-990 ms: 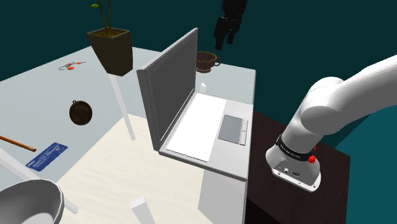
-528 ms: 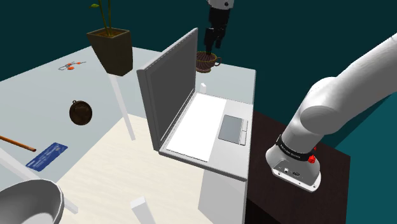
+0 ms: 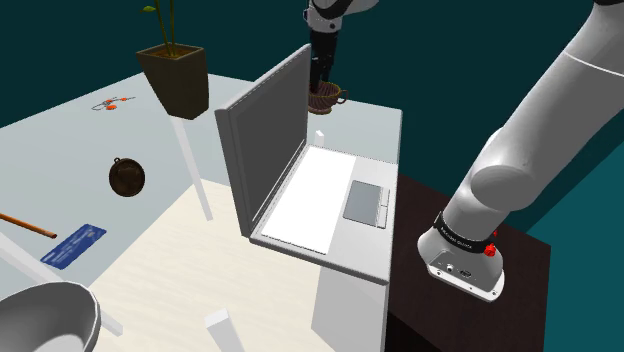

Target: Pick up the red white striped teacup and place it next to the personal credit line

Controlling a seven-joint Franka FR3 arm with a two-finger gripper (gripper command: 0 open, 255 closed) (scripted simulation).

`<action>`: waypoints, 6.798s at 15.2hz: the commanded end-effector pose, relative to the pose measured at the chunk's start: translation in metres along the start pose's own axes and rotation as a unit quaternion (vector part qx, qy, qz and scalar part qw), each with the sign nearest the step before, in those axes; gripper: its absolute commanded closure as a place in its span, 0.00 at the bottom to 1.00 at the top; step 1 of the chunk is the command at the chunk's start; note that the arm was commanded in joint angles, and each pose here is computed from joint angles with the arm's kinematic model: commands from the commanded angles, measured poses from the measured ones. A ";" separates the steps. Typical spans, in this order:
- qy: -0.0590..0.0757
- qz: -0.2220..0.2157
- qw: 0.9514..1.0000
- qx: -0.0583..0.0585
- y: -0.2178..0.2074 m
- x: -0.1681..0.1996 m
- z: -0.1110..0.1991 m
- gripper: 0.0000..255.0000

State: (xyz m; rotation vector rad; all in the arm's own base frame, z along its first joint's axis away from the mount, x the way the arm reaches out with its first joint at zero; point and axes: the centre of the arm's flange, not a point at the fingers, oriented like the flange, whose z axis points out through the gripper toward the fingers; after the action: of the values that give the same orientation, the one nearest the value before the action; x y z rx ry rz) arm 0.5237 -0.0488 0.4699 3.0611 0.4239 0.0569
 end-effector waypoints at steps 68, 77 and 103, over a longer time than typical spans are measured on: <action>-0.004 -0.017 1.000 -0.006 -0.135 0.040 -0.096 1.00; -0.004 -0.017 1.000 -0.006 -0.254 0.047 -0.103 1.00; -0.004 -0.017 1.000 -0.006 -0.590 0.067 -0.117 1.00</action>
State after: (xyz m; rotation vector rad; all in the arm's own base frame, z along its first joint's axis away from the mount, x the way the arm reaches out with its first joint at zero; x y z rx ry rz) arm 0.4260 0.5322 0.5598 3.0401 0.4780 0.0428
